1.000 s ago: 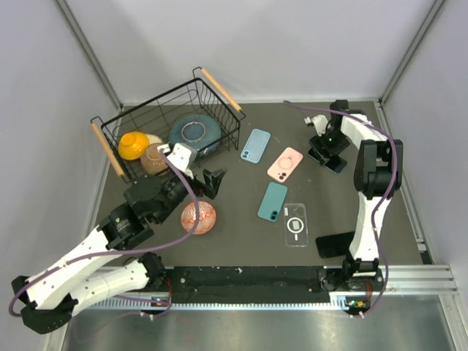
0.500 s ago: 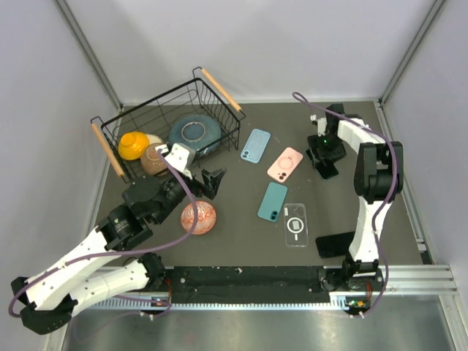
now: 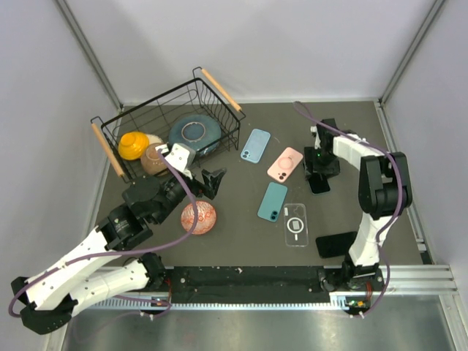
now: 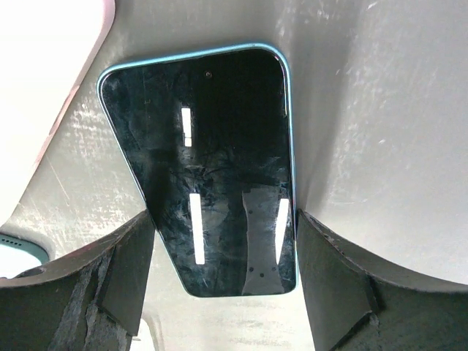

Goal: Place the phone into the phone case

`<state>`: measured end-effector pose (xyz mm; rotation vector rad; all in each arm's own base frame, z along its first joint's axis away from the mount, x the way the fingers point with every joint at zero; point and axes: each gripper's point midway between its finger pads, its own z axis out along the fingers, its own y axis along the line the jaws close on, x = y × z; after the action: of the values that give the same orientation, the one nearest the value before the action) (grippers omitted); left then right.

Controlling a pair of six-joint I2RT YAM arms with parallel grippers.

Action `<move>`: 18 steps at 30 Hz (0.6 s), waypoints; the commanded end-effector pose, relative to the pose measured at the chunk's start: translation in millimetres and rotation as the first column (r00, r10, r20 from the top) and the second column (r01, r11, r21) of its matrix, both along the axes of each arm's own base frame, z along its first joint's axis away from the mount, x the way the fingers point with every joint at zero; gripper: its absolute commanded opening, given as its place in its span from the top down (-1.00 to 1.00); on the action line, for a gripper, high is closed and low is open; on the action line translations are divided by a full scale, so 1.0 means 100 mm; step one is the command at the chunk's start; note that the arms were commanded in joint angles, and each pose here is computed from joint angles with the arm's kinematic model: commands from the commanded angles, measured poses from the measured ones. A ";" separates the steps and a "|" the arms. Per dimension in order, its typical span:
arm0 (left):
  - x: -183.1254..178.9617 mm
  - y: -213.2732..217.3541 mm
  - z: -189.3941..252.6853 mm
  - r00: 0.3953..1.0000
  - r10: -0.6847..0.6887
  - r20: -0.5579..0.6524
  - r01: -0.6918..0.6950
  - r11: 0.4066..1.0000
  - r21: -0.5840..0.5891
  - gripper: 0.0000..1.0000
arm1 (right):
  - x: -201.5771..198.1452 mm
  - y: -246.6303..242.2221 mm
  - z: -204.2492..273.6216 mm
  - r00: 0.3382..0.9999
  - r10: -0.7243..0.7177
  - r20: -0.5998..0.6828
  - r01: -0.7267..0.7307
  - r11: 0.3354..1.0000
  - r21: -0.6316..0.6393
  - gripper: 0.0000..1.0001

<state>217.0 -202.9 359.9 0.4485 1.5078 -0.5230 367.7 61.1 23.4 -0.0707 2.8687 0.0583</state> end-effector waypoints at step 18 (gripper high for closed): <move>0.01 -0.03 0.06 1.000 -0.004 0.016 0.004 1.000 -0.030 -0.78 | -0.60 0.26 0.52 0.990 -0.122 0.064 0.110 0.979 0.172 0.42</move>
<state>218.3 -204.5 357.5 0.4529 1.5151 -0.5188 313.0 74.2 53.5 0.0985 2.8354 0.1938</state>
